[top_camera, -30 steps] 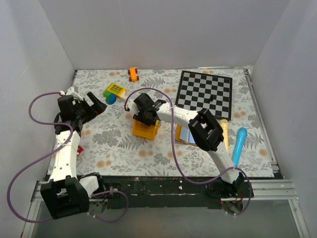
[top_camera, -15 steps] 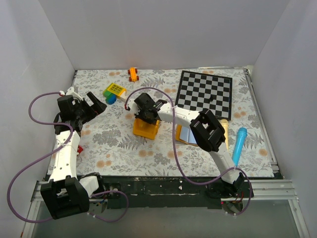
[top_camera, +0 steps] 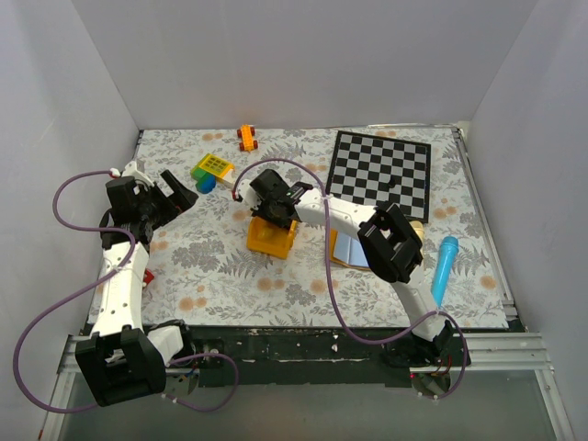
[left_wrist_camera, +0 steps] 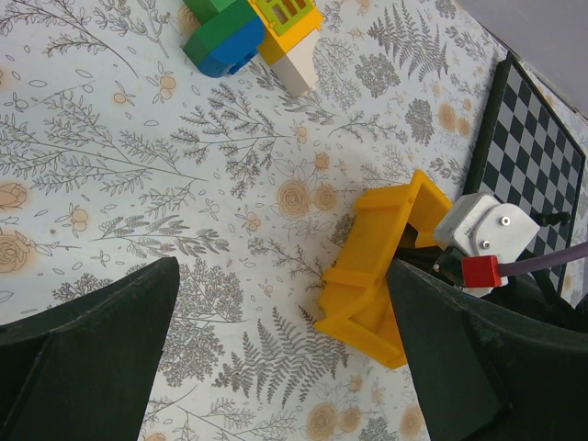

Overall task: Put the credit cards into the card holder
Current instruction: Pick up the credit card from the storage box.

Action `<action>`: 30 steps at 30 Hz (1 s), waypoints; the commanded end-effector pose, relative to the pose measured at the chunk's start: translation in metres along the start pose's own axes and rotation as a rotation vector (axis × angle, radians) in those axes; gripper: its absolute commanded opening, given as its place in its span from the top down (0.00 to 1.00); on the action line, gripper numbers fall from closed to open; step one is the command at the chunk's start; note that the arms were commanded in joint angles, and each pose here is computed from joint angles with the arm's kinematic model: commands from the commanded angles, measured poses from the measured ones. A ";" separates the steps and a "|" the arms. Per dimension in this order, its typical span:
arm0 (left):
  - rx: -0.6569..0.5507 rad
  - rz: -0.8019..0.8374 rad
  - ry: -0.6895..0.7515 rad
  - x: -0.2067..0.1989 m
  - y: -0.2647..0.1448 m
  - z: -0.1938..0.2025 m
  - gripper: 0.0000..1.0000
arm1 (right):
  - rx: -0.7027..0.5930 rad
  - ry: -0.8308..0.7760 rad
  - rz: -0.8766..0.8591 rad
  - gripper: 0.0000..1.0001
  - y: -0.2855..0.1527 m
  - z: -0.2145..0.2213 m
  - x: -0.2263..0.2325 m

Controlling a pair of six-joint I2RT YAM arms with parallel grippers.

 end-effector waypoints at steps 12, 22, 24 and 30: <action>-0.012 0.027 0.008 -0.003 -0.003 -0.001 0.02 | 0.022 -0.002 0.169 0.97 -0.028 -0.009 -0.026; -0.014 0.025 0.008 -0.002 -0.004 -0.002 0.02 | -0.010 0.013 0.207 0.99 -0.045 -0.017 -0.035; -0.016 0.025 0.008 -0.002 -0.004 -0.002 0.02 | -0.027 0.014 0.212 0.99 -0.053 -0.020 -0.037; -0.018 0.026 0.008 -0.002 -0.005 -0.002 0.02 | -0.063 0.022 0.220 0.99 -0.071 -0.026 -0.043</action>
Point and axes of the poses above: each gripper's point midway between its finger pads, its own y axis out along the fingers, its own x axis along the line the jaws close on, z = x × y, the point moved 9 cm from there along -y, back along the fingers, and after that the axes turned 15 degrees about -y, right-handed, at the moved point
